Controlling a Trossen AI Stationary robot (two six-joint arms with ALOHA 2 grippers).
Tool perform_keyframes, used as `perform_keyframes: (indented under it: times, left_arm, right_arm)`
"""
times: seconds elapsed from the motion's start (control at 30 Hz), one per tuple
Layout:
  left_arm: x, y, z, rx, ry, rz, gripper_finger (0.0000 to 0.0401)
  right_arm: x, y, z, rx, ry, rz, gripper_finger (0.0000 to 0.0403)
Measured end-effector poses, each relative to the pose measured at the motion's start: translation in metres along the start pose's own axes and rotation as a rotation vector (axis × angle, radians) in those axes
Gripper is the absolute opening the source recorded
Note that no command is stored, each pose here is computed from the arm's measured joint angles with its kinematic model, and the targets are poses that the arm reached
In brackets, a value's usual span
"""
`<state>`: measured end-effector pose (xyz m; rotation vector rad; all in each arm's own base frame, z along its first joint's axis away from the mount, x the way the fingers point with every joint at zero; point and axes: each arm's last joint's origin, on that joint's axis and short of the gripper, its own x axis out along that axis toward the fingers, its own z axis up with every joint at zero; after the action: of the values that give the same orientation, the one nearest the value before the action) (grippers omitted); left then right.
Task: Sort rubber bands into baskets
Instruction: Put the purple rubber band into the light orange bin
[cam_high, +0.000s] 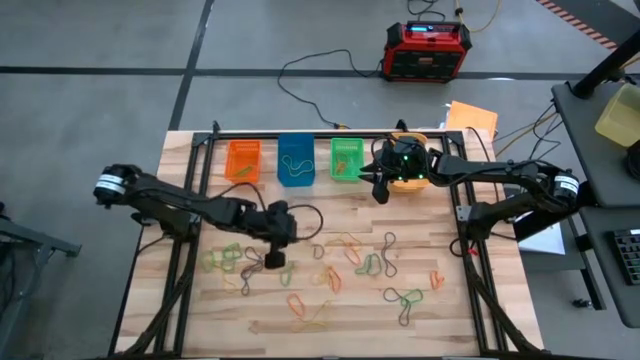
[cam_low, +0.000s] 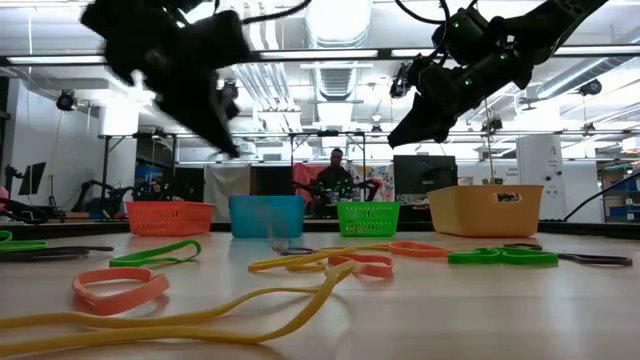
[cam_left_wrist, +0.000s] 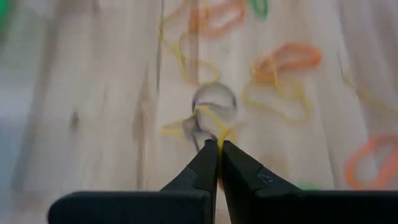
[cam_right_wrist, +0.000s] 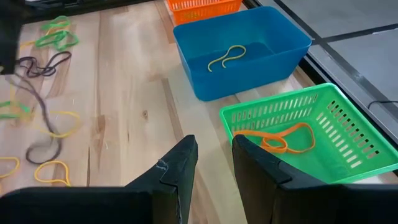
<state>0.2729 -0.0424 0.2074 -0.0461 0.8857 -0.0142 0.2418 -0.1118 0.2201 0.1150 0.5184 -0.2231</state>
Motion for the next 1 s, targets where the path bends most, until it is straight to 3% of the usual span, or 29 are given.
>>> perform_keyframes:
  times: [0.1,0.53,1.0]
  left_arm:
    - [-0.008,0.001,0.011,-0.041,-0.065,0.038,0.0002]
    - [0.021,0.002,-0.007,-0.069,0.103,0.059,0.0007]
    - [0.022,0.004,-0.024,-0.143,0.276,0.087,0.0077]
  right_arm:
    - [0.0,0.0,0.0,0.0,0.0,0.0,0.0098]
    - [0.0,0.0,-0.003,-0.013,0.008,0.0,0.0098]
    - [0.001,0.0,-0.008,-0.003,0.016,0.0,0.0098]
